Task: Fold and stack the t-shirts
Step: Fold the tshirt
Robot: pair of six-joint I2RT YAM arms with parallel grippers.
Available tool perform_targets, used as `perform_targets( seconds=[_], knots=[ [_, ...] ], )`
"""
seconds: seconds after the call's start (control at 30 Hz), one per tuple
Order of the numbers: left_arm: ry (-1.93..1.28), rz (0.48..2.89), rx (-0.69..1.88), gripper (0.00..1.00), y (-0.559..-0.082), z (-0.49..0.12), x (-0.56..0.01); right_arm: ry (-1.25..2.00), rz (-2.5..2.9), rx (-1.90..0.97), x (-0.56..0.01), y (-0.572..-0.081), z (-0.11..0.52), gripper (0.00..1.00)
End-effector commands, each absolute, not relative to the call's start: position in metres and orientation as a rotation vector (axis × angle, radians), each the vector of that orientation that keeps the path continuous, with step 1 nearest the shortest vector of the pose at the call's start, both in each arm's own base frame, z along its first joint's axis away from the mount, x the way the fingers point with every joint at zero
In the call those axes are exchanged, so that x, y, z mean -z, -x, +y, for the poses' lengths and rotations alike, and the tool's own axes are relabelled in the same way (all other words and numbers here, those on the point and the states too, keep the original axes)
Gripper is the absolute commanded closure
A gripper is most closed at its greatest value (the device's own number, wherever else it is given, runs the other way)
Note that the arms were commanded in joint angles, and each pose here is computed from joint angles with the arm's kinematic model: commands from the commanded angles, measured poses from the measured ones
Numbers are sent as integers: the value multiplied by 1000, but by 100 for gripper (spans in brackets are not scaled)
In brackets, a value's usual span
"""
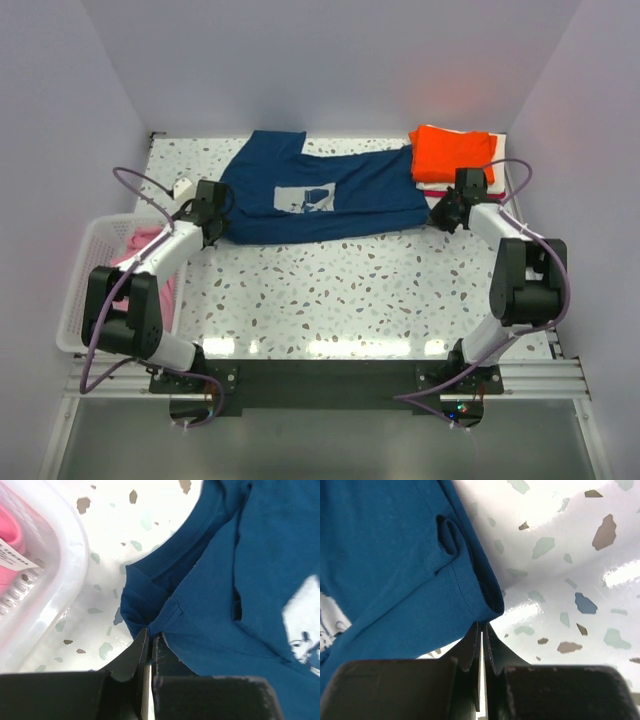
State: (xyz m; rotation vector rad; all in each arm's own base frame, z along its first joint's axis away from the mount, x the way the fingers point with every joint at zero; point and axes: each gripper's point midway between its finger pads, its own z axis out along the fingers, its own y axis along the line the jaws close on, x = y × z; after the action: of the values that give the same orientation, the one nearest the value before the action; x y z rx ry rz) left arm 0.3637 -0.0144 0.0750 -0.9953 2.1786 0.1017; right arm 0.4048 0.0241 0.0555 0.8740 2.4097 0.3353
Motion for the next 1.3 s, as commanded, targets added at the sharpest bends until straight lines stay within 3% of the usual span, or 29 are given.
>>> perform_targets(
  seconds=[0.0, 0.23, 0.73, 1.2, 1.23, 1.27],
  knots=[
    [950, 2133, -115, 100, -361, -7, -101, -848, 2380, -270, -78, -390, 13, 100],
    [926, 2161, -80, 100, -335, -9, -104, -857, 2406, -249, -84, -358, 7, 100],
    [917, 2299, 9, 100, -254, -18, -73, -1065, 2596, -258, -46, -240, 2, 100],
    [961, 2446, 126, 100, -206, -41, -35, -1175, 2616, -253, -34, -183, 13, 100],
    [960, 2454, 122, 96, -206, -42, -35, -1173, 2613, -262, -34, -181, 14, 98],
    [953, 2467, 112, 78, -206, -41, -34, -1173, 2611, -268, -34, -182, 14, 88]
  ],
)
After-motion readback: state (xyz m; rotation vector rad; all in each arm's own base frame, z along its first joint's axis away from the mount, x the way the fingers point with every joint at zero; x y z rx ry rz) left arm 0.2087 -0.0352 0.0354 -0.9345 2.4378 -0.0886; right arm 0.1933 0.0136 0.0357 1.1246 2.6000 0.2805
